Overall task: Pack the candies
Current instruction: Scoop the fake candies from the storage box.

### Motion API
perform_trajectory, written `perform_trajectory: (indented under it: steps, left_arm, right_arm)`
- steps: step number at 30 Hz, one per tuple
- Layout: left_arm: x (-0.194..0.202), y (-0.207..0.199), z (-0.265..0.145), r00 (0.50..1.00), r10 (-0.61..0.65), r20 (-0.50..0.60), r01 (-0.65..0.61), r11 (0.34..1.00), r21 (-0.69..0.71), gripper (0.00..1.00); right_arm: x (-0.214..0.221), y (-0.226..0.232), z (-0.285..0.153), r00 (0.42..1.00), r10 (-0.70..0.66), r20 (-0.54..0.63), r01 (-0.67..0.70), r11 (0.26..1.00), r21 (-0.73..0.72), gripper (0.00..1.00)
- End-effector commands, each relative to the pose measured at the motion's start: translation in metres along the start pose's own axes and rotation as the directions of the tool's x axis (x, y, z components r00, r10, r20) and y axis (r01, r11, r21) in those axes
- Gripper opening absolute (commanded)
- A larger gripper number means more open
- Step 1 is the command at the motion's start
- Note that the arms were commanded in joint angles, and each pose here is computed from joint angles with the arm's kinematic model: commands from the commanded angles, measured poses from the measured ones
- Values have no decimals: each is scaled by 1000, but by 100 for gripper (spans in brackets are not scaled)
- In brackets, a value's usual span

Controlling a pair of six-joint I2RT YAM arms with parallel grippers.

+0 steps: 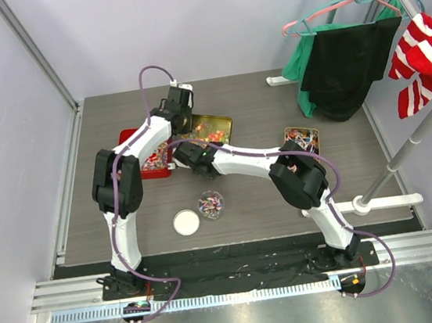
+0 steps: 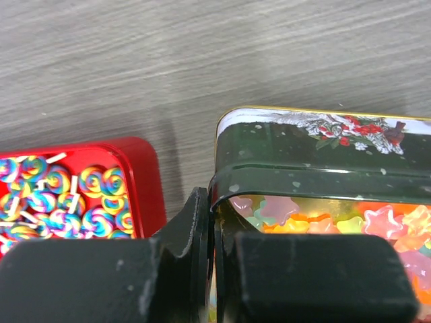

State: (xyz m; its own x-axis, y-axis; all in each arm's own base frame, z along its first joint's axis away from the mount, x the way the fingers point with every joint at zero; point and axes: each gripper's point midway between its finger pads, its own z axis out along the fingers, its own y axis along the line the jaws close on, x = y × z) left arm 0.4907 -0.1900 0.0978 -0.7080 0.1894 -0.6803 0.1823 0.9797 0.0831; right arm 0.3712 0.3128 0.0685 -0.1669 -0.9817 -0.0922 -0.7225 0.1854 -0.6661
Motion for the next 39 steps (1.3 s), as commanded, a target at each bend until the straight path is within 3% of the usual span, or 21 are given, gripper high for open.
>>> perform_trajectory:
  steps: [1,25,39]
  left_arm:
    - [-25,-20,-11,998,-27,56,24,998,61,0]
    - [-1,-22,9,1000,0,-17,1,998,55,0]
    - [9,-24,18,998,22,-55,-18,998,62,0]
  right_arm:
    - [-12,15,-1,990,107,89,-99,991,-92,1]
    - [25,-25,-9,942,316,115,-299,944,-140,1]
    - [16,-32,-6,880,442,174,-394,884,-250,1]
